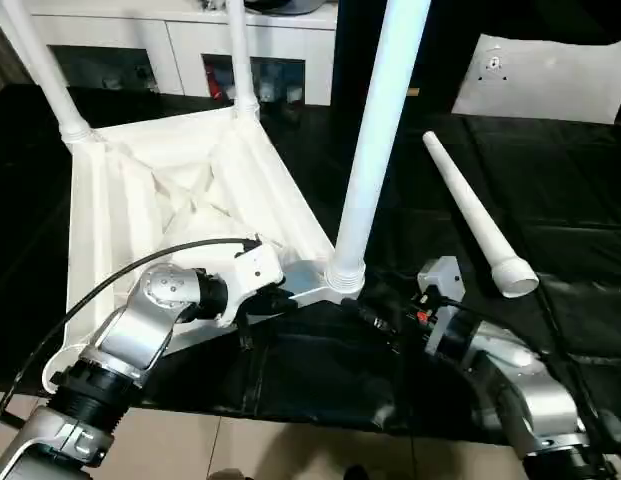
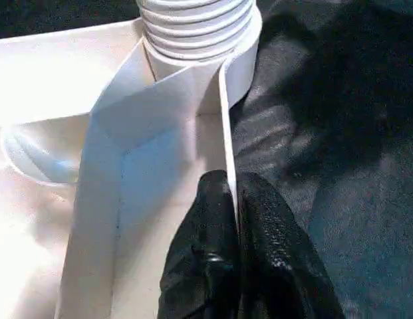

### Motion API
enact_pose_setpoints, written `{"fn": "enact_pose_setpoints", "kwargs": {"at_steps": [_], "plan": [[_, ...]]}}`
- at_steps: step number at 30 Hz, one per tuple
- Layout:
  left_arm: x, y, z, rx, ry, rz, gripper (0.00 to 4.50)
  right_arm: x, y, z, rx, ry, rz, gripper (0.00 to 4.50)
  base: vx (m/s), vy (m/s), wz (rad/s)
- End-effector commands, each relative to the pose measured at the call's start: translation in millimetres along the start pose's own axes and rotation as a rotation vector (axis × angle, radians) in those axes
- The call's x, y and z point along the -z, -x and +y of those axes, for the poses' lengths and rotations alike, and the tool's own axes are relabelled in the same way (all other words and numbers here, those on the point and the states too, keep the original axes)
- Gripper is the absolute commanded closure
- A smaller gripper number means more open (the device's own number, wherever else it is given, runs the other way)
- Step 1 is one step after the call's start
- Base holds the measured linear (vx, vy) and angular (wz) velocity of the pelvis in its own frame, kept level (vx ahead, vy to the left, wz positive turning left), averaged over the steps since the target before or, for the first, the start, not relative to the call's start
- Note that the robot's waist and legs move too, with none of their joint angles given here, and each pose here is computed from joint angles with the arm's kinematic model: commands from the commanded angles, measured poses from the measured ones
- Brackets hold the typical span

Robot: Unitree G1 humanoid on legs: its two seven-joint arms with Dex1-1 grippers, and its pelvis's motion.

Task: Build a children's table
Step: Rotate leg to tighten

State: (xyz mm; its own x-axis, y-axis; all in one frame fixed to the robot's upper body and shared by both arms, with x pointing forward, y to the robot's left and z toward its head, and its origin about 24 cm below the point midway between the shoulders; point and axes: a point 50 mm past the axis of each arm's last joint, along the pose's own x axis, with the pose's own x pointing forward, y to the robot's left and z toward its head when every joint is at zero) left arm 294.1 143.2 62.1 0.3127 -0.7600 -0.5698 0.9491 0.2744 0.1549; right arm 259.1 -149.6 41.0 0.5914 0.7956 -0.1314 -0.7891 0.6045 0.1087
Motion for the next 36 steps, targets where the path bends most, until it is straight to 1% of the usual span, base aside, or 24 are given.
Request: {"fn": "enact_pose_setpoints", "kwargs": {"at_steps": [1, 7, 9, 10, 11, 15, 19, 26, 27, 29, 31, 33, 36], "plan": [[-7.1, -2.5, -2.2, 0.062, -0.063, -0.001, 4.5, -6.4, 1.2, -0.1, -0.022, 0.028, -0.014, 0.03, 0.0, 0.0, 0.0], [-6.6, -1.6, -4.8, 0.163, -0.126, 0.001, 4.5, -14.4, 10.1, -3.6, -0.132, 0.098, 0.056, 0.03, 0.0, 0.0, 0.0], [-7.3, -1.4, -6.6, 0.208, -0.147, -0.003, 4.5, -18.5, 11.5, -5.5, -0.176, 0.109, 0.076, 0.03, 0.0, 0.0, 0.0], [-7.8, -1.6, -8.9, 0.254, -0.165, 0.002, 4.5, -22.5, 12.0, -7.0, -0.222, 0.123, 0.098, 0.03, 0.0, 0.0, 0.0], [-7.8, -1.8, -9.4, 0.265, -0.169, 0.005, 4.5, -23.2, 12.0, -7.4, -0.234, 0.128, 0.105, 0.03, 0.0, 0.0, 0.0], [-7.8, -2.3, -10.5, 0.298, -0.195, 0.017, 4.5, -24.6, 11.4, -8.5, -0.272, 0.145, 0.128, 0.03, 0.0, 0.0, 0.0], [-9.0, -4.4, -13.3, 0.365, -0.241, 0.03, 4.5, -26.5, 7.0, -11.9, -0.338, 0.177, 0.17, 0.03, 0.0, 0.0, 0.0], [-12.4, -8.4, -15.8, 0.42, -0.278, 0.03, 4.5, -24.6, -1.2, -10.2, -0.426, 0.196, 0.215, 0.03, 0.0, 0.0, 0.0], [-12.4, -8.5, -15.9, 0.421, -0.278, 0.03, 4.5, -24.4, -1.5, -10.1, -0.431, 0.196, 0.217, 0.19, 0.0, 0.0, 0.0], [-12.7, -9.6, -16.2, 0.429, -0.286, 0.03, 4.5, -23.0, -3.1, -9.0, -0.473, 0.202, 0.233, 0.38, 0.0, 0.0, 0.0], [-12.4, -9.6, -15.9, 0.434, -0.289, 0.031, 4.5, -22.0, -3.7, -8.9, -0.49, 0.204, 0.242, 0.41, 0.0, 0.0, 0.0], [-12.1, -9.6, -15.6, 0.435, -0.291, 0.032, 4.5, -21.5, -3.7, -9.1, -0.497, 0.209, 0.248, 0.72, 0.0, 0.0, 0.0], [-11.1, -9.2, -15.1, 0.436, -0.293, 0.036, 4.5, -20.4, -2.7, -8.5, -0.517, 0.209, 0.258, 0.84, 0.0, 0.0, 0.0]]}}
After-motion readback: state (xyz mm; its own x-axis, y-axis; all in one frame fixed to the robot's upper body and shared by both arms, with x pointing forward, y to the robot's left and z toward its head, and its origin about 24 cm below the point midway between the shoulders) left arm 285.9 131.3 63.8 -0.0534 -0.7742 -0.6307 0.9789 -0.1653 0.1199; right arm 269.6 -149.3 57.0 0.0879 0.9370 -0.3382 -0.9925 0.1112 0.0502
